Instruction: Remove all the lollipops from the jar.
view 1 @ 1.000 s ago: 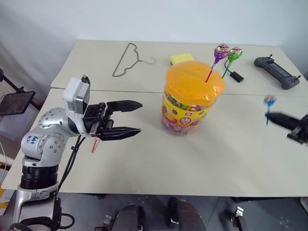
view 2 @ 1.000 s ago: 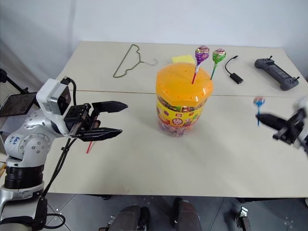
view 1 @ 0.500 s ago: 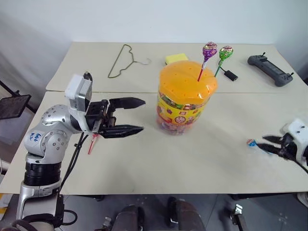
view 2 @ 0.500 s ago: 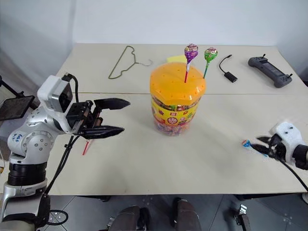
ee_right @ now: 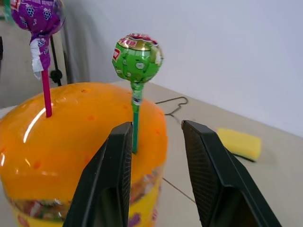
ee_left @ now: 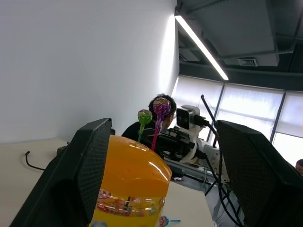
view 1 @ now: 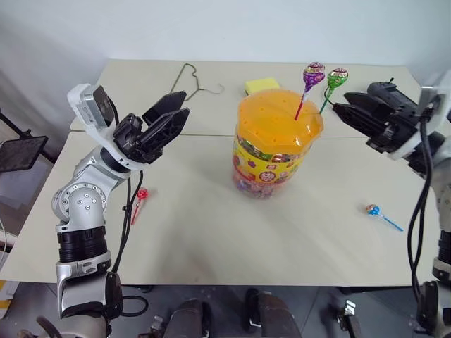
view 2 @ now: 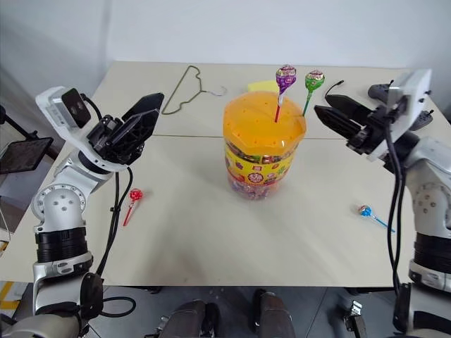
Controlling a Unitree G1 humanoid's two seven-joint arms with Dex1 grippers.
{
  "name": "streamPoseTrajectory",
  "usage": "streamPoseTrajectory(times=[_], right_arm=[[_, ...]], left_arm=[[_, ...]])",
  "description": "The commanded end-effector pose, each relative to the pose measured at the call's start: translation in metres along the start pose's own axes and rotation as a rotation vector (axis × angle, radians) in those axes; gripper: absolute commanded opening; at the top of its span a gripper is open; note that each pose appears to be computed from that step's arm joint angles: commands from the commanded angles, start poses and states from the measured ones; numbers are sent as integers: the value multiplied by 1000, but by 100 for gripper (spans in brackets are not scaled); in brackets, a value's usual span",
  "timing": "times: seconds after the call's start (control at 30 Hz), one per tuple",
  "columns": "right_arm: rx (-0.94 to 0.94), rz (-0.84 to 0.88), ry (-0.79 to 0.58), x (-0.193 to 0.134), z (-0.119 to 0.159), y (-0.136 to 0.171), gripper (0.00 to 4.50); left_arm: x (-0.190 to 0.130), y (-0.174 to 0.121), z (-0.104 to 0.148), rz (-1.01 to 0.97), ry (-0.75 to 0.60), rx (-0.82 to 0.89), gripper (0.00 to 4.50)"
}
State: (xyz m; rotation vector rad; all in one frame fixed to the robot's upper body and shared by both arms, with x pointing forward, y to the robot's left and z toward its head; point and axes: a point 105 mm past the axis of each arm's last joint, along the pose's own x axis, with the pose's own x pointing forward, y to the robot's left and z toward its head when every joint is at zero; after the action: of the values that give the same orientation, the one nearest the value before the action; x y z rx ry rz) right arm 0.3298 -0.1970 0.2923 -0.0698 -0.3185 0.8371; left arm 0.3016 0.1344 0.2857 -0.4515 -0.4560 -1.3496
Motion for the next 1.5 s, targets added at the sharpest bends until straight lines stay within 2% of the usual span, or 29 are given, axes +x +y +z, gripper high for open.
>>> streamPoseTrajectory(times=[0.03,0.1,0.17,0.27,0.3,0.6,0.77,0.8,0.9,0.97,1.03,1.13,1.3,1.4,1.43,1.5], right_arm=[[-8,61,1,5,5,8,171],[-1,71,11,8,0,9,154],[-3,68,6,12,-1,9,112],[-7,50,-16,15,1,5,16],[-9,52,-23,15,2,5,3],[-21,31,-133,11,19,-4,3],[-26,-93,-197,-19,47,-33,3],[-48,-144,-115,-38,44,-43,3],[-140,-203,284,-94,8,-55,3],[-141,-215,446,-116,-15,-54,3],[-132,-216,590,-137,-41,-50,3],[-237,-207,903,-177,-86,-48,3],[-166,-230,921,-198,-114,-41,3],[-176,-199,910,-198,-119,-38,66],[-184,-197,903,-197,-119,-39,99],[-192,-182,813,-184,-109,-39,161]], left_arm=[[4,-10,1,-49,-7,4,374],[3,-10,1,-48,-12,2,374],[3,-9,1,-44,-16,3,374],[2,-9,1,-42,-21,3,374],[2,-9,1,-41,-22,3,374],[4,-10,3,-59,-26,24,374],[4,-18,0,-123,40,62,374],[6,-24,-8,-169,113,81,374],[5,-34,-32,-264,301,121,374],[-2,-33,-46,-279,399,149,374],[-6,-31,-53,-279,435,146,374],[-6,-26,-55,-261,425,141,374],[-9,-23,-63,-284,488,172,374],[-10,-23,-64,-291,496,169,374],[-9,-22,-64,-292,494,169,374],[-9,-21,-61,-286,477,170,374]])
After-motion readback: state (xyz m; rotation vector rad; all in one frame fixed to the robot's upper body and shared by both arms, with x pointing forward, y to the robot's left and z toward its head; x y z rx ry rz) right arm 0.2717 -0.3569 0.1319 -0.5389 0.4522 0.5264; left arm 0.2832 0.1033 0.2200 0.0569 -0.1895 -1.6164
